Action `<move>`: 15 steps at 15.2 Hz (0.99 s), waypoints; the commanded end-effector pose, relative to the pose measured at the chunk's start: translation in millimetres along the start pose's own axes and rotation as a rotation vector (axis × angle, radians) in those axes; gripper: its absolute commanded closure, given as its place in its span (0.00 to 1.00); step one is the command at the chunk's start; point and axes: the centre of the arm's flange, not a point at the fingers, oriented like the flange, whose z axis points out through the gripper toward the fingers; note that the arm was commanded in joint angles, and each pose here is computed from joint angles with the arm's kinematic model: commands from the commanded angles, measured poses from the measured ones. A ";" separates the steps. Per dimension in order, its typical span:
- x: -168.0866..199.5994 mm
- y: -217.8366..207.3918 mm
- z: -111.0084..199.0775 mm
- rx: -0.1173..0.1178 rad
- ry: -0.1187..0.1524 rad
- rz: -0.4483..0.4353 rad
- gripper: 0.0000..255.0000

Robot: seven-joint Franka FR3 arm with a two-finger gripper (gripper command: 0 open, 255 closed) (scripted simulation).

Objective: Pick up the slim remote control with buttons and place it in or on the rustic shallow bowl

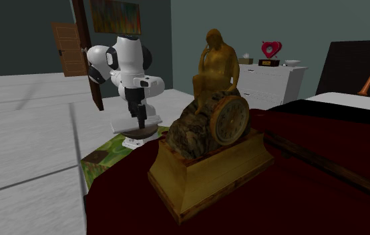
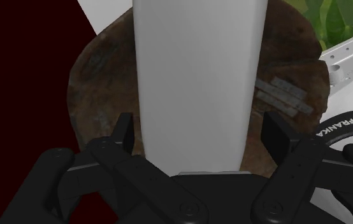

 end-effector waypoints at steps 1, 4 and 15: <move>0.0 0.0 0.0 0.000 0.000 0.000 0.00; 0.0 0.0 -13.2 0.000 0.000 0.000 0.00; 0.0 0.0 -49.9 0.000 0.000 0.000 0.00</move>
